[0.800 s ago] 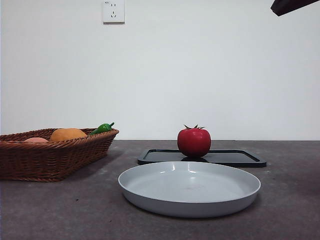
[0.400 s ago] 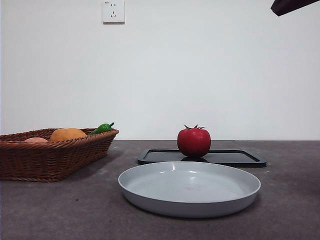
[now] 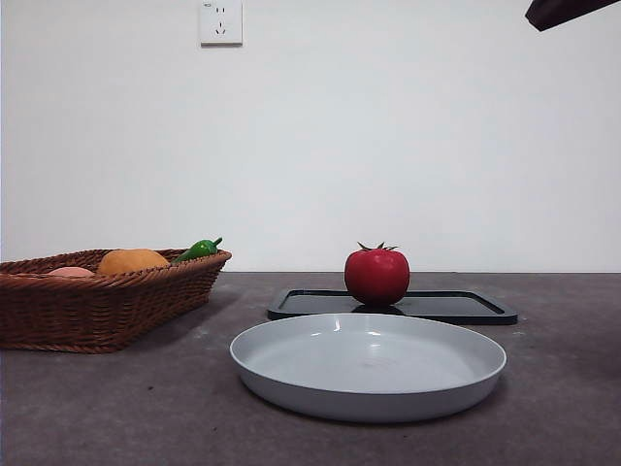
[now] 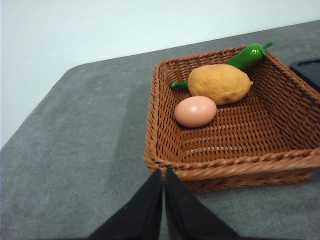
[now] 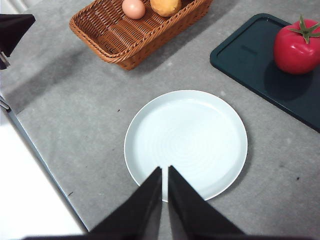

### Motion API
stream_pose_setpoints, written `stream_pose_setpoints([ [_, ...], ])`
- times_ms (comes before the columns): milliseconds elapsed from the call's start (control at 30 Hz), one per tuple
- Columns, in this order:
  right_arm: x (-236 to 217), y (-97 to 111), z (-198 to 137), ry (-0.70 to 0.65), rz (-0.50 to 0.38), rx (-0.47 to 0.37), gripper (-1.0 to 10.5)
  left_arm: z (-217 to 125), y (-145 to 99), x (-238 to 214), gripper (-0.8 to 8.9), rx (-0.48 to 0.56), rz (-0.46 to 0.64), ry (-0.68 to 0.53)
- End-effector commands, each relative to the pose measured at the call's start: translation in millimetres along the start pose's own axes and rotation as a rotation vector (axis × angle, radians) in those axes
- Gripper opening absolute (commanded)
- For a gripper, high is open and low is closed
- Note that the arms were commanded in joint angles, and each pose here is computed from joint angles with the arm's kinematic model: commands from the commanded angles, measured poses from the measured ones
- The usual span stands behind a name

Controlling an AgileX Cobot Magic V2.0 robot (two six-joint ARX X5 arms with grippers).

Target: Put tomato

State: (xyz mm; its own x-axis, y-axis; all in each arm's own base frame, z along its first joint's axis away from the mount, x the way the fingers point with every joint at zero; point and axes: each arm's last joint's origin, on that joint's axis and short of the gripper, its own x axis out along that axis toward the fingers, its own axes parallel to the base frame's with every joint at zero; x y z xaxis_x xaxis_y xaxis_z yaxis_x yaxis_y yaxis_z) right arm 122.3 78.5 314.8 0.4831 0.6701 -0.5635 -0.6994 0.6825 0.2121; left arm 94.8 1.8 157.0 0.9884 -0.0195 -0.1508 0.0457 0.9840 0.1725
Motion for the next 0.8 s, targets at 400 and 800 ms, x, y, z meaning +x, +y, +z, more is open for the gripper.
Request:
stream_pose_setpoints([
  [400, 0.1, 1.2, 3.3, -0.009, 0.008, -0.01, 0.1, -7.3, -1.1, 1.9, 0.08, -0.056, -0.002, 0.027],
  [800, -4.2, 1.3, 2.9, -0.029, -0.008, -0.045, 0.1, -7.3, -1.1, 1.9, 0.08, -0.056, -0.002, 0.027],
])
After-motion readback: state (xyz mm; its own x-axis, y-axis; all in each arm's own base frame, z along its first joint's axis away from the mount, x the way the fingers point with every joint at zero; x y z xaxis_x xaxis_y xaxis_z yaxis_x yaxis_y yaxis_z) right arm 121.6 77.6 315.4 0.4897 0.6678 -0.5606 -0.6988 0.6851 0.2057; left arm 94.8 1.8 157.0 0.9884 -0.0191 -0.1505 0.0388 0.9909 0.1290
